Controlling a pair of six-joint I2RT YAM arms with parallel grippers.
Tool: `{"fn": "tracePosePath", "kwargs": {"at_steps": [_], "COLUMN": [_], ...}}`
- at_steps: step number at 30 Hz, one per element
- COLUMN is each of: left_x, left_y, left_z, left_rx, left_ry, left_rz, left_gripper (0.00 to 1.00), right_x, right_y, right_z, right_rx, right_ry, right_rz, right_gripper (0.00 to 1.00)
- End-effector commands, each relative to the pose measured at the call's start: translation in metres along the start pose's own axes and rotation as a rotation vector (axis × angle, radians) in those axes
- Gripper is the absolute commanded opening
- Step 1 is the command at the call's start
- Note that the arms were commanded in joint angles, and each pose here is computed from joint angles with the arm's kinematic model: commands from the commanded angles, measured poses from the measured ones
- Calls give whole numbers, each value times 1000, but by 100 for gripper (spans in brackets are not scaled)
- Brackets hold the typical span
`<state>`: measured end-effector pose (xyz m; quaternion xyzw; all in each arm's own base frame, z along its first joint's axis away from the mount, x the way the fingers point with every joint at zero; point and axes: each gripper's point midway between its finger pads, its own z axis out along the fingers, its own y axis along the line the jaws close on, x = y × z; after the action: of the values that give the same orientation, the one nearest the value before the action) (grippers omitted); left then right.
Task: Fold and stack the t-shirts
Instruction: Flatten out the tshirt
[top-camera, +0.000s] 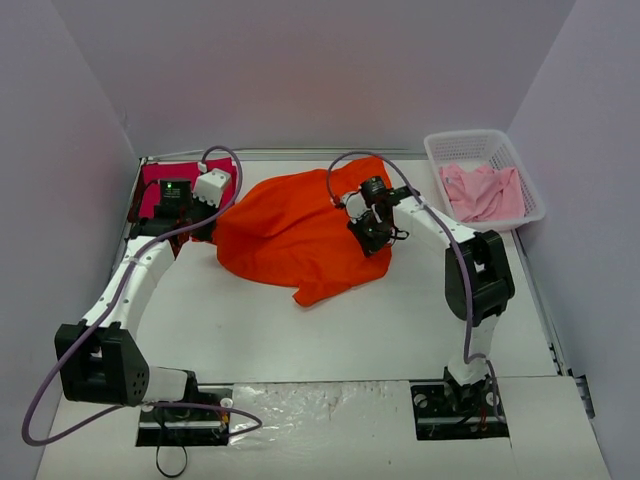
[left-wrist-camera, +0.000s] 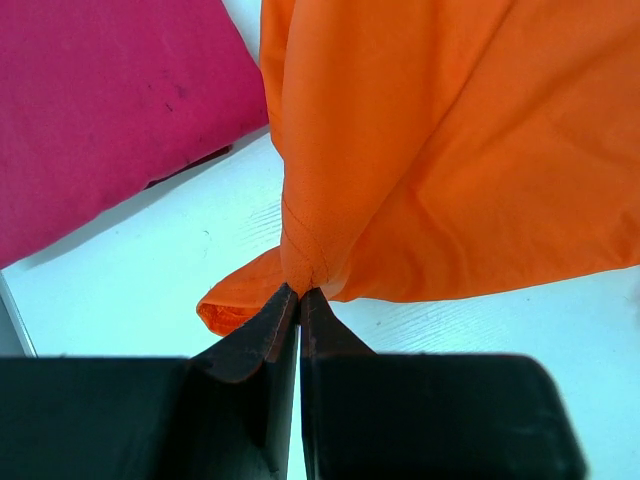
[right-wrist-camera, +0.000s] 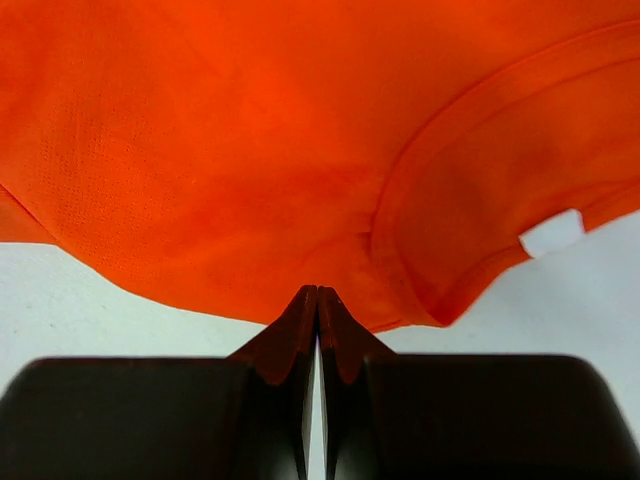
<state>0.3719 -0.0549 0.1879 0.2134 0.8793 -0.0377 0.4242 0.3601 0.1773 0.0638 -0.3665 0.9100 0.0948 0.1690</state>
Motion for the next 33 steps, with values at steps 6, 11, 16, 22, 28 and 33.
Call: {"fn": "tracePosePath", "kwargs": {"at_steps": [6, 11, 16, 22, 28, 33], "left_x": [-12, -10, -8, -2, 28, 59], "left_y": [-2, -4, -8, -21, -30, -31], "left_z": [-13, -14, -15, -19, -11, 4], "left_rx": [2, 11, 29, 95, 146, 152], "left_ry": [-55, -57, -50, -33, 66, 146], "left_rz": [29, 34, 38, 59, 92, 129], "left_gripper": [2, 2, 2, 2, 2, 2], "right_x": [46, 65, 84, 113, 135, 139], "right_y": [16, 18, 18, 19, -3, -30], "right_z": [32, 38, 40, 32, 22, 16], "right_rx": [-53, -47, -36, -14, 44, 77], "right_ry": [168, 214, 254, 309, 346, 336], "right_rz": [-13, -16, -12, -21, 7, 44], "right_gripper": [0, 0, 0, 0, 0, 0]}}
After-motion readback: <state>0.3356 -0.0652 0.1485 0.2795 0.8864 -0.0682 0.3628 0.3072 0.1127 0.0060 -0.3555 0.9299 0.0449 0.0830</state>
